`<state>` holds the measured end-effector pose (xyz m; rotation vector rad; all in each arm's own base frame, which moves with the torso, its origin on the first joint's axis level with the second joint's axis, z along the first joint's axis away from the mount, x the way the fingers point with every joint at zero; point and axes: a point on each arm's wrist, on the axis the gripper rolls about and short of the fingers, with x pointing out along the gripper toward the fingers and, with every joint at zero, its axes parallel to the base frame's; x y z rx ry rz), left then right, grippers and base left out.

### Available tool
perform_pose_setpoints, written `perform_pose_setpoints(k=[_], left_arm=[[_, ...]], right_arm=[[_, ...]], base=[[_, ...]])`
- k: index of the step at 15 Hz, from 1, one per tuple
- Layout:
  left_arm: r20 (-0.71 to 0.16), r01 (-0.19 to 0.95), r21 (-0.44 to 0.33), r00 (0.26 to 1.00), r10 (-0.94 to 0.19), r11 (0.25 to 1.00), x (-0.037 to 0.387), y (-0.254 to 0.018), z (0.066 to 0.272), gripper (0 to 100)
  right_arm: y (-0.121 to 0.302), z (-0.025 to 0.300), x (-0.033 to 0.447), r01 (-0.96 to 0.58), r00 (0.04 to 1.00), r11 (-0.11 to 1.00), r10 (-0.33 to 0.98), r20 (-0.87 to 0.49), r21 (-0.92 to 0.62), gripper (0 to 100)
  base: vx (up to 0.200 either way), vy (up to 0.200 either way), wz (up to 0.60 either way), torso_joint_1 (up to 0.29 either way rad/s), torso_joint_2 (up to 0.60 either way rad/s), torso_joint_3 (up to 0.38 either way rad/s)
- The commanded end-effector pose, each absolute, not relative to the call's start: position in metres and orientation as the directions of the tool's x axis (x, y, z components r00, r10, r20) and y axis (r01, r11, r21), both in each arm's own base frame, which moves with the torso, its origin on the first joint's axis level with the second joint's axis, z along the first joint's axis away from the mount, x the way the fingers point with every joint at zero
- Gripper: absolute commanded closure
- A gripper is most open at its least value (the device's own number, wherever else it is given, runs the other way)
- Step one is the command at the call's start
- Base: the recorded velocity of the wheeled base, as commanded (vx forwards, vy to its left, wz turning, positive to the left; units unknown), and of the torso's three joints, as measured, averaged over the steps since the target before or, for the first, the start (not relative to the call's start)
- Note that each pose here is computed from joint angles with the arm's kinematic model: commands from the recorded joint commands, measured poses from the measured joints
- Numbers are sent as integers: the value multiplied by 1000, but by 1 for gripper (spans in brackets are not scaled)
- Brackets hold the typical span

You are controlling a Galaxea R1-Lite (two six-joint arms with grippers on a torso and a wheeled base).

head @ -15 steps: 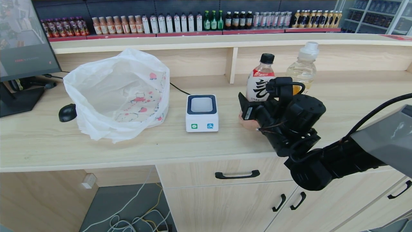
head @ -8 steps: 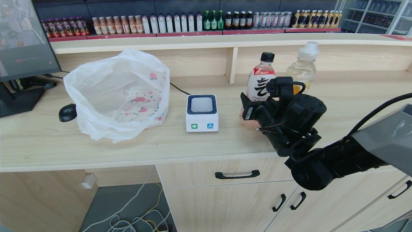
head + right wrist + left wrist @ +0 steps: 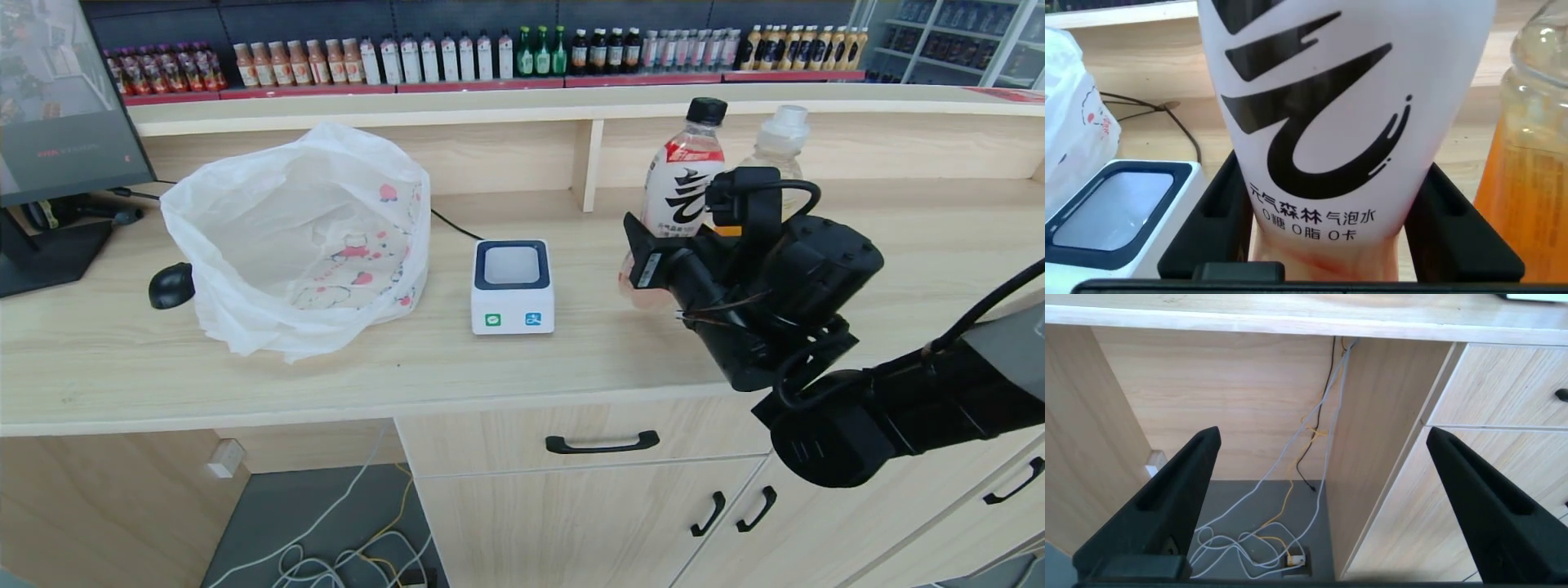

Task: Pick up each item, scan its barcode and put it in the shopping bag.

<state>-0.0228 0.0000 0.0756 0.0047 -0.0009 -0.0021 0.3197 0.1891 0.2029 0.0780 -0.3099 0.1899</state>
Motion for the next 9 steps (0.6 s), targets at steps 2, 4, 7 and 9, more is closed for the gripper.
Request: perform_pose_setpoints(k=[2, 4, 7, 9], left_arm=[[2, 3, 5, 1000, -3, 1000, -23, 0, 76, 0], [2, 3, 5, 1000, -3, 1000, -23, 0, 76, 0], [2, 3, 5, 1000, -3, 1000, -23, 0, 76, 0], [2, 3, 5, 1000, -3, 1000, -23, 0, 76, 0]], right_arm=[[172, 219, 275, -219, 929, 975, 197, 312, 36, 100], [160, 220, 248, -229, 932, 973, 210, 296, 29, 100], [141, 215, 213, -246, 935, 969, 232, 268, 17, 100], [126, 210, 192, -248, 939, 969, 237, 250, 14, 100]], base=[[0, 0, 0, 0, 0, 0], [0, 0, 0, 0, 0, 0], [0, 0, 0, 0, 0, 0], [0, 0, 0, 0, 0, 0]])
